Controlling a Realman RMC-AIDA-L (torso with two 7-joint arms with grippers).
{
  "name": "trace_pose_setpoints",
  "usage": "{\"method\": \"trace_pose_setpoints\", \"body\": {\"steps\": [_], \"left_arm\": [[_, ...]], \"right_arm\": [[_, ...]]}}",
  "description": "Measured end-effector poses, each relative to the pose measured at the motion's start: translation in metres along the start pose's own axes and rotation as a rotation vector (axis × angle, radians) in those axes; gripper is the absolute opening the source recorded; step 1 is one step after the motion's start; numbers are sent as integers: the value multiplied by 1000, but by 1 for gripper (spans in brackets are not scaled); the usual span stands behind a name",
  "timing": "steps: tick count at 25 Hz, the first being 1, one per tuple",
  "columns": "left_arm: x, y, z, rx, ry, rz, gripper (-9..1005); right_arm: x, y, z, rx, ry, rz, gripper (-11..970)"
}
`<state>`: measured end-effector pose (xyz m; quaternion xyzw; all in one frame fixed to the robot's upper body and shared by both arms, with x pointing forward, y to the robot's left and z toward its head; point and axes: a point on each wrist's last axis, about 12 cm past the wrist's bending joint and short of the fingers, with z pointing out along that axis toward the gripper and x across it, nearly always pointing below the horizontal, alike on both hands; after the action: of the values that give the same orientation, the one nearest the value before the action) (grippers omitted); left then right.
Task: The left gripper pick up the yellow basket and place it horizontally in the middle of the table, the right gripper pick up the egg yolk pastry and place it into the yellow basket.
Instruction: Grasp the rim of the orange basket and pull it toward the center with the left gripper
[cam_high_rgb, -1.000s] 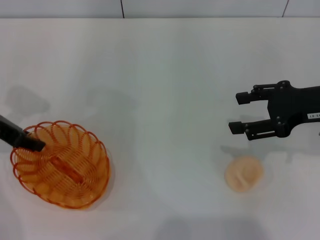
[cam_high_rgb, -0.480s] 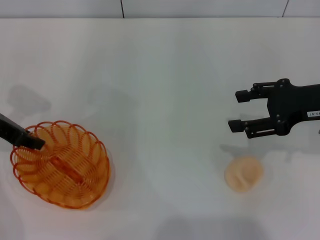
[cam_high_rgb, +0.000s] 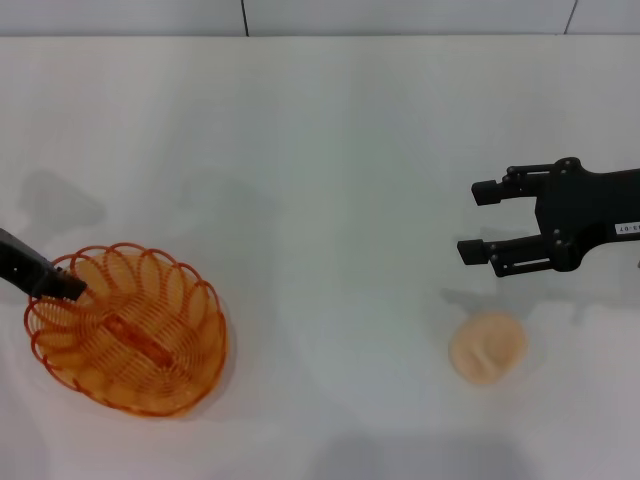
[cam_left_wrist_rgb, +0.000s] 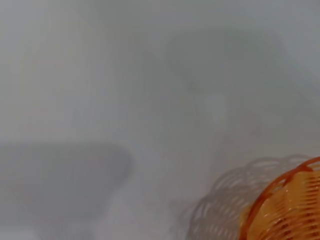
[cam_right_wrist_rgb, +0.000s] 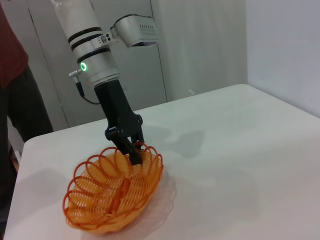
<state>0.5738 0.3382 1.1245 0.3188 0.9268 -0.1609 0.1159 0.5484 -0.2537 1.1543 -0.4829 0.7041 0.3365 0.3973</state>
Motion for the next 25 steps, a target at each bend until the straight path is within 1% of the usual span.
{"method": "trace_pose_setpoints", "body": {"steps": [4,7,13,18,25], "left_arm": [[-1,-1,-2,8,2,7,143],[-5,-3,-3,19,-20,12,141],[-20,-11,-7,77,-119,8,125],[-31,-16,-6,92,-148,-32,93],[-45,-23,-2,108,-177,-123,91]], "right_arm": [[0,0,0,0,0,-1,748],[0,-1,0,3,0,-1,747],[-1,-2,-1,10,-2,-1,746],[-1,-2,0,15,-6,-1,746],[-4,-4,-2,27,-28,-1,744]]}}
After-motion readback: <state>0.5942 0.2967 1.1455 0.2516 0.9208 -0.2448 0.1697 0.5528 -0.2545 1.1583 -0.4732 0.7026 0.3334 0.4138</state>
